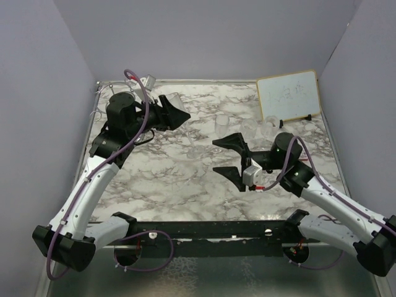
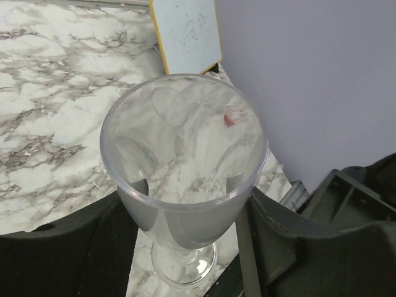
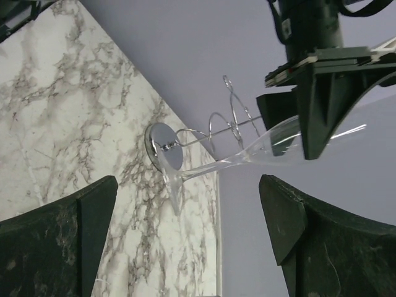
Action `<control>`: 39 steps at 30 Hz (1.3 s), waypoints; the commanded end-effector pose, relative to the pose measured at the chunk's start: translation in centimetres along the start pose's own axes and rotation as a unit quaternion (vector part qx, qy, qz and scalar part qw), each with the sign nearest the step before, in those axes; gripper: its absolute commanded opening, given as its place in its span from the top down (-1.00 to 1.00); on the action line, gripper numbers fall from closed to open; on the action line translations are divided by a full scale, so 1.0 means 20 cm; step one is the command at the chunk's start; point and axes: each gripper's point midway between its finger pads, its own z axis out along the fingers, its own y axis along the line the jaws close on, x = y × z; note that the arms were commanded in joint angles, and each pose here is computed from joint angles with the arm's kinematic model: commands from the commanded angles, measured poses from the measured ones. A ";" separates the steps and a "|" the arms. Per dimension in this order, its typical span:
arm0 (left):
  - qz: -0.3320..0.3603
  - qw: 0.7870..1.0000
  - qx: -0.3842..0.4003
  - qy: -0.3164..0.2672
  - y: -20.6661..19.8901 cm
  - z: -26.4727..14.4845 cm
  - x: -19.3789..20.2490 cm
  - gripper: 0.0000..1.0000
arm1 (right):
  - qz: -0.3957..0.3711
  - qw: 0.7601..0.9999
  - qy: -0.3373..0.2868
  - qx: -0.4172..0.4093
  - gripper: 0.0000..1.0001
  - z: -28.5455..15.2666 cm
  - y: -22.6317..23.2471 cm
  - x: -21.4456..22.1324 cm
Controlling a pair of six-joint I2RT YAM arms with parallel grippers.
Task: Take the wine glass off the wine glass rack
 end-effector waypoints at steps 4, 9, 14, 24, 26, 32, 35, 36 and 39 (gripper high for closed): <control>0.078 0.996 -0.039 -0.035 0.06 0.01 -0.13 -0.02 | 0.036 0.998 0.034 0.050 -1.00 -0.11 -0.12 -0.13; 0.118 0.990 -0.062 -0.053 0.10 0.00 -0.18 -0.02 | 0.086 0.991 0.049 0.091 -0.99 -0.19 -0.17 -0.19; 0.156 0.981 -0.078 -0.080 0.16 0.01 -0.20 -0.02 | 0.255 0.939 0.064 0.221 -0.99 -0.29 -0.32 -0.19; 0.218 0.970 -0.053 -0.092 0.24 0.13 -0.17 -0.02 | 0.365 0.846 0.181 0.344 -0.99 -0.46 -0.44 0.02; 0.224 0.969 -0.043 -0.094 0.26 0.17 -0.15 -0.02 | 0.363 0.842 0.186 0.353 -0.99 -0.48 -0.45 0.02; 0.259 0.959 0.001 -0.115 0.26 0.26 -0.08 -0.02 | 0.332 0.842 0.164 0.393 -0.99 -0.56 -0.54 -0.09; 0.284 0.953 -0.002 -0.108 0.29 0.32 -0.05 -0.02 | 0.320 0.837 0.161 0.413 -0.99 -0.62 -0.57 -0.13; 0.291 0.951 -0.003 -0.108 0.30 0.34 -0.04 -0.02 | 0.315 0.836 0.160 0.420 -0.99 -0.63 -0.58 -0.13; 0.307 0.945 -0.002 -0.116 0.31 0.37 -0.03 -0.02 | 0.310 0.833 0.164 0.428 -0.99 -0.65 -0.61 -0.13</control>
